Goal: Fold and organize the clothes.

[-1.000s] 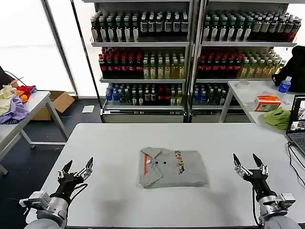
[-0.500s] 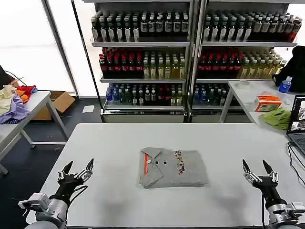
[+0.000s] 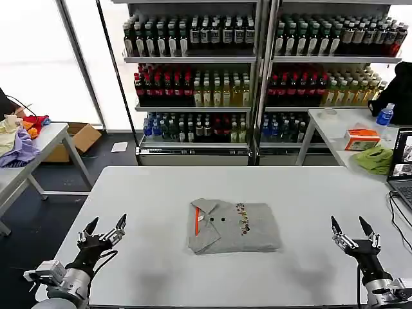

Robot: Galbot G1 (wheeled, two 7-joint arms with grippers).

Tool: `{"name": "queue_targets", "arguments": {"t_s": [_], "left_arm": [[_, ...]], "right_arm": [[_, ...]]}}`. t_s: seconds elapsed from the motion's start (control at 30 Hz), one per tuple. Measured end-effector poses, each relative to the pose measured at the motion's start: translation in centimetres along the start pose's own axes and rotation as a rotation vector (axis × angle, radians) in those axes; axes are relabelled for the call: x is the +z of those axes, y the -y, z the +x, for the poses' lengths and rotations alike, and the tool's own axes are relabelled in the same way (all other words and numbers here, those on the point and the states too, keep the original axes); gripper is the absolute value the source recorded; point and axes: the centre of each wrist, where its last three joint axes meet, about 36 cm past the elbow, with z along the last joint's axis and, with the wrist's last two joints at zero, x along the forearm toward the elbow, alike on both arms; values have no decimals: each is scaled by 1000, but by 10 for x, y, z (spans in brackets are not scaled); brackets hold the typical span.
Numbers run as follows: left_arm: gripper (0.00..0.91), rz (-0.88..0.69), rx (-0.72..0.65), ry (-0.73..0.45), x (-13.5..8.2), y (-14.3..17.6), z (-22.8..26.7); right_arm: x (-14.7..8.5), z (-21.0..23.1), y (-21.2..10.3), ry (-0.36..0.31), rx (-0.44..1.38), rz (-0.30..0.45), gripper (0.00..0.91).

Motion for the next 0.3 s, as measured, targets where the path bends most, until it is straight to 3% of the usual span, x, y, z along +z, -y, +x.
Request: {"name": "queue_targets", "arguments": {"t_s": [0.3], "left_arm": [[907, 3, 18, -2, 0, -3, -1]], "right_arm": [[-1, 4, 2, 0, 4, 10, 907]]}}
